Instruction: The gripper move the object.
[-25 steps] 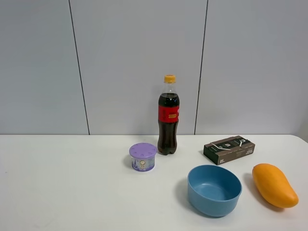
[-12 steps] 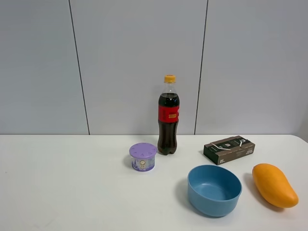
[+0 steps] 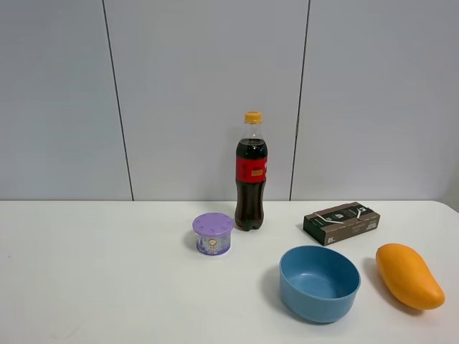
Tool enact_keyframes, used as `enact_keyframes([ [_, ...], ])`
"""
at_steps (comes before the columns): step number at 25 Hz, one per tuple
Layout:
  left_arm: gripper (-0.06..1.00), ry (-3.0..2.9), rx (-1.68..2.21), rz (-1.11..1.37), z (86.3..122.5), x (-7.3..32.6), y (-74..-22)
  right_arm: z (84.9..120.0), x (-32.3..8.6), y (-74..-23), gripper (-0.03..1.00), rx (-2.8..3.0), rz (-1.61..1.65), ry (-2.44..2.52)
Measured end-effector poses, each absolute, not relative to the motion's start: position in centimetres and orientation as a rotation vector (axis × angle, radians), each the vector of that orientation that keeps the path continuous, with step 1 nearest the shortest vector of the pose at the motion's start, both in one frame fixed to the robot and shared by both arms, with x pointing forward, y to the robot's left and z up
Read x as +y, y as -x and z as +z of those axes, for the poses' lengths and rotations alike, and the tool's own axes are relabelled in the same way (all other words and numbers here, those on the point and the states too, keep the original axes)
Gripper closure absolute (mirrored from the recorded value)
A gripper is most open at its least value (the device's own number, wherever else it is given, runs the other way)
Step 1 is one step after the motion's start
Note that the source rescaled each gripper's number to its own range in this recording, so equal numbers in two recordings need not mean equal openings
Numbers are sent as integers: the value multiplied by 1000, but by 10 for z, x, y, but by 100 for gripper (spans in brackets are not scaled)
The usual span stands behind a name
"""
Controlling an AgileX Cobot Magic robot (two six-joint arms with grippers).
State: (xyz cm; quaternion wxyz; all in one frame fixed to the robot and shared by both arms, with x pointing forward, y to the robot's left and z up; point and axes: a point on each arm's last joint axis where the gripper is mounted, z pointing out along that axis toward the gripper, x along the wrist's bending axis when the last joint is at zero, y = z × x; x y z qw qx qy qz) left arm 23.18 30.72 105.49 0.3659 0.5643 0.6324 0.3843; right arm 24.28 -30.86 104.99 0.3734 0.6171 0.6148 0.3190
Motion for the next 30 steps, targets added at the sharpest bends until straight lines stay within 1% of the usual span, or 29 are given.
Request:
enact_keyframes([
  [8,-6,-1451,1626,988,1055,307,-232,1050,-309,-242,39,1491,769,-1640],
  [30,-6,-1451,1626,988,1055,307,-232,1050,-305,-242,39,1521,812,-1637],
])
